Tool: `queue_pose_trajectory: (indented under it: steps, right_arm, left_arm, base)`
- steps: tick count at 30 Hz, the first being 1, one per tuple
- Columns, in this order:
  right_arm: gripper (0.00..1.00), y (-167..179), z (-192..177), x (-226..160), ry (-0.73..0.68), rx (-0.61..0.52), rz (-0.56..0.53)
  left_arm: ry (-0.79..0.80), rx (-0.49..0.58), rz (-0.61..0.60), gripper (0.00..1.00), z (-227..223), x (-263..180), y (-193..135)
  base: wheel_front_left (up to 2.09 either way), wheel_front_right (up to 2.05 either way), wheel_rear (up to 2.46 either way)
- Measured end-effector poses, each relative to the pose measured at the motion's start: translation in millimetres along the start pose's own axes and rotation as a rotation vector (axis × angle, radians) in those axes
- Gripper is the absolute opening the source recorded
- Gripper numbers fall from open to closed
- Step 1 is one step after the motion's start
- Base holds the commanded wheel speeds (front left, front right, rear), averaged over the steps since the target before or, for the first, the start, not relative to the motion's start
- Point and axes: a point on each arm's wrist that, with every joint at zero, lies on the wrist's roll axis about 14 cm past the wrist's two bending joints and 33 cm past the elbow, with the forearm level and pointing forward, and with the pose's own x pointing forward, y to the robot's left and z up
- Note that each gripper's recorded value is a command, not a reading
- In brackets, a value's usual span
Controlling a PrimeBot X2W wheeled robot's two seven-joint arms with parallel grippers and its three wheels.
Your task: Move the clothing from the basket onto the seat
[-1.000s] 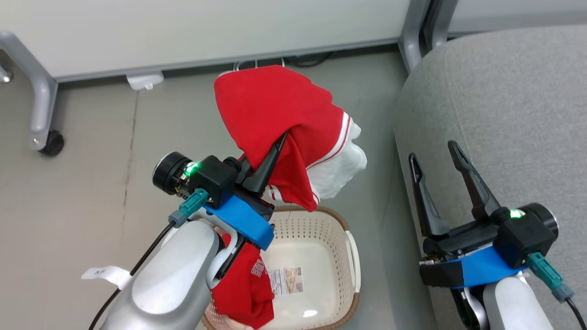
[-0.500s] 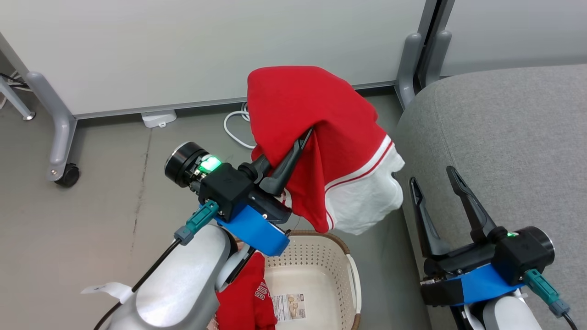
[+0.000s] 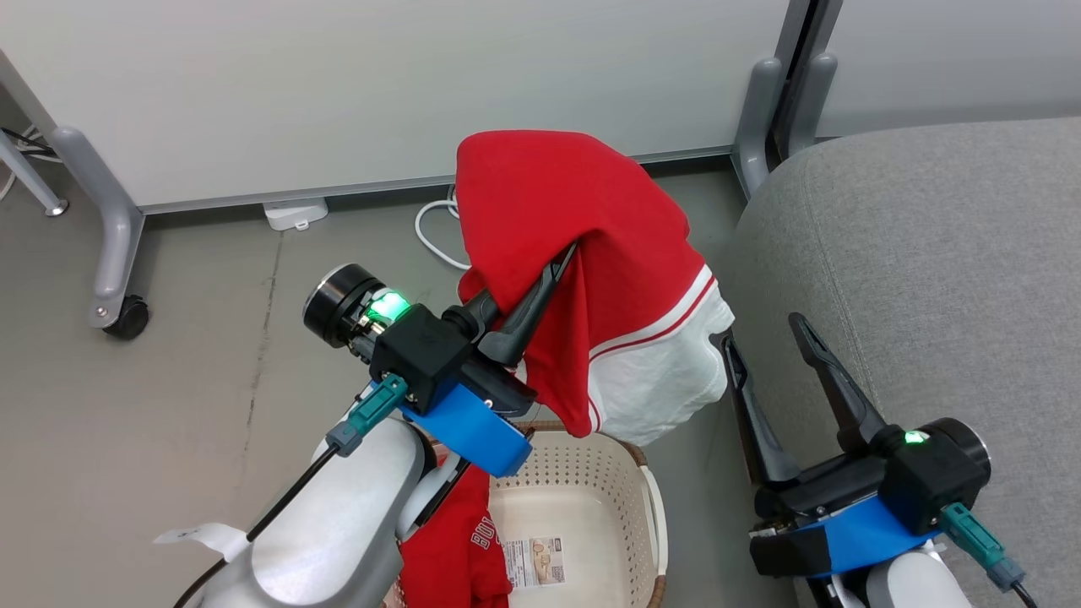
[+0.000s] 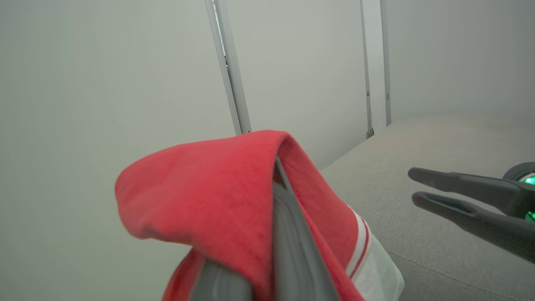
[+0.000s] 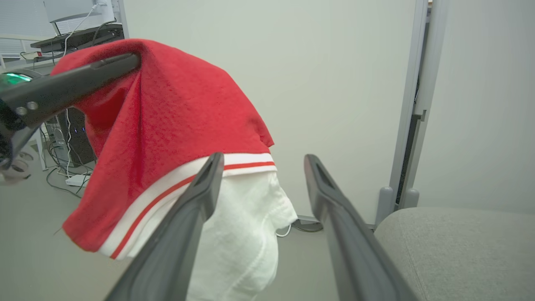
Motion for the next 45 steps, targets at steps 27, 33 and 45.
queue_pose_trajectory:
  steps: [27,33,45]
  right_arm:
    - [1.00,26,-1,18,0.000,-0.058,0.146]
    - [1.00,43,-8,9,0.019,-0.012,0.172]
    - [1.00,73,-35,-10,0.107,-0.038,0.263]
  left_arm:
    - [-0.003,-0.008,-0.050,0.00,-1,6,-21]
    - [0.009,0.000,-0.037,0.00,-4,7,-15]
    - [-0.027,0.026,-0.033,0.00,10,23,-11]
  base:
    - [0.00,0.00,0.00]
    - [0.00,0.00,0.00]
    - [0.00,0.00,0.00]
